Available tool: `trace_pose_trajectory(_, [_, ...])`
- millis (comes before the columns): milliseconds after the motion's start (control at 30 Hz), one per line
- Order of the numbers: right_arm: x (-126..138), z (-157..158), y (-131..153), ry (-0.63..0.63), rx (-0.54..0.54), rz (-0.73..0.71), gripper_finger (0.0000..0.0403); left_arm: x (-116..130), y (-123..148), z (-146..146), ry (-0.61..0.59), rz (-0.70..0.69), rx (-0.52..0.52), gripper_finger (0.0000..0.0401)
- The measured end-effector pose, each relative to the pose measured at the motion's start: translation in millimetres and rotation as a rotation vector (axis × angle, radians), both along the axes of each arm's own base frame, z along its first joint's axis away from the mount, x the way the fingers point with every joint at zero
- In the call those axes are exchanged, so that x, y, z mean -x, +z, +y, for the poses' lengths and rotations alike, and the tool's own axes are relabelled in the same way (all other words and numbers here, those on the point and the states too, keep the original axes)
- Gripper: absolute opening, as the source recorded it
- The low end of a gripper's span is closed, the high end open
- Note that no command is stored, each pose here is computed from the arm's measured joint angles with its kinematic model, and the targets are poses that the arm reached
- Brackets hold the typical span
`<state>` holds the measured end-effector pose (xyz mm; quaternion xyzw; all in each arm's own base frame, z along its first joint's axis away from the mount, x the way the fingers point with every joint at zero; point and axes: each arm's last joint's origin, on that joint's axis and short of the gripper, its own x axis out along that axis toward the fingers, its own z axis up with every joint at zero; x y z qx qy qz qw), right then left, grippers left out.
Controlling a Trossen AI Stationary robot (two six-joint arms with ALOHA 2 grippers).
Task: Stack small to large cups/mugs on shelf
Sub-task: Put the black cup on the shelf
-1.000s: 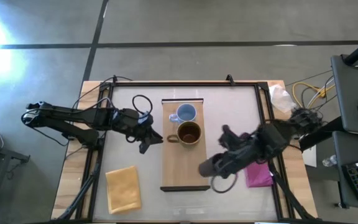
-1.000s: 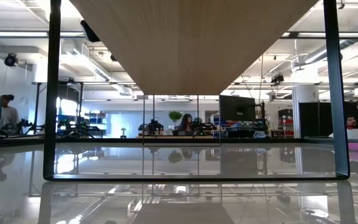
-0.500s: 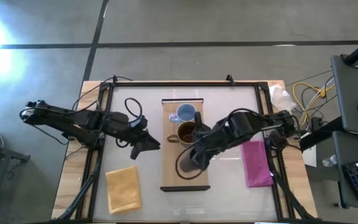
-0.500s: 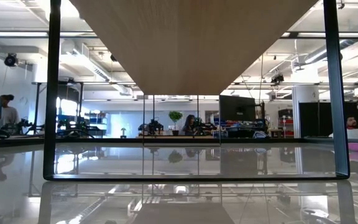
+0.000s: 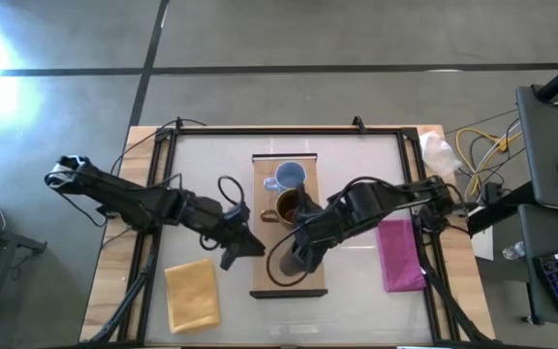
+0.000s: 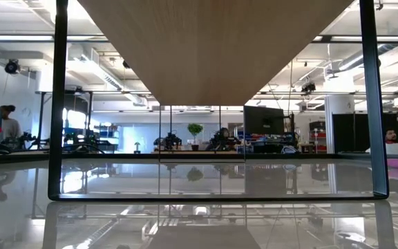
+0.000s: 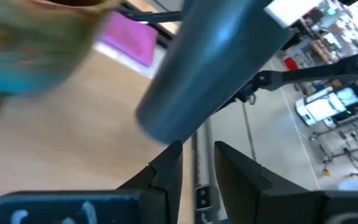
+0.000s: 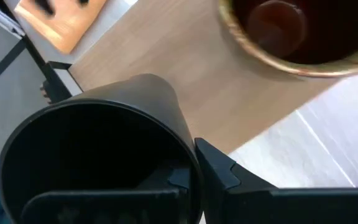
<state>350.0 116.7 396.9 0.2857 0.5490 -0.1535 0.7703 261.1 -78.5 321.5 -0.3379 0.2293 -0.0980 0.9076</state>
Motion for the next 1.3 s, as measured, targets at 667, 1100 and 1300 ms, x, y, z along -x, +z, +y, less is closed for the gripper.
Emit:
trace_pose_trajectory(667, [-7.9, 11.4, -6.3, 0.007, 0.063, -0.041, 0.0026, -41.7, -18.8, -36.8, -0.014, 0.038, 0.002, 0.0077])
trace_pose_trajectory(1100, [-9.4, 12.2, -5.6, -0.014, 0.119, -0.08, 0.0072, -47.7, -23.4, -38.8, 0.004, 0.046, 0.012, 0.0077])
trace_pose_trajectory(1300, [-7.3, 11.1, -4.1, 0.001, 0.134, -0.079, 0.0081, -47.3, -23.9, -37.9, 0.023, 0.048, 0.003, 0.0077])
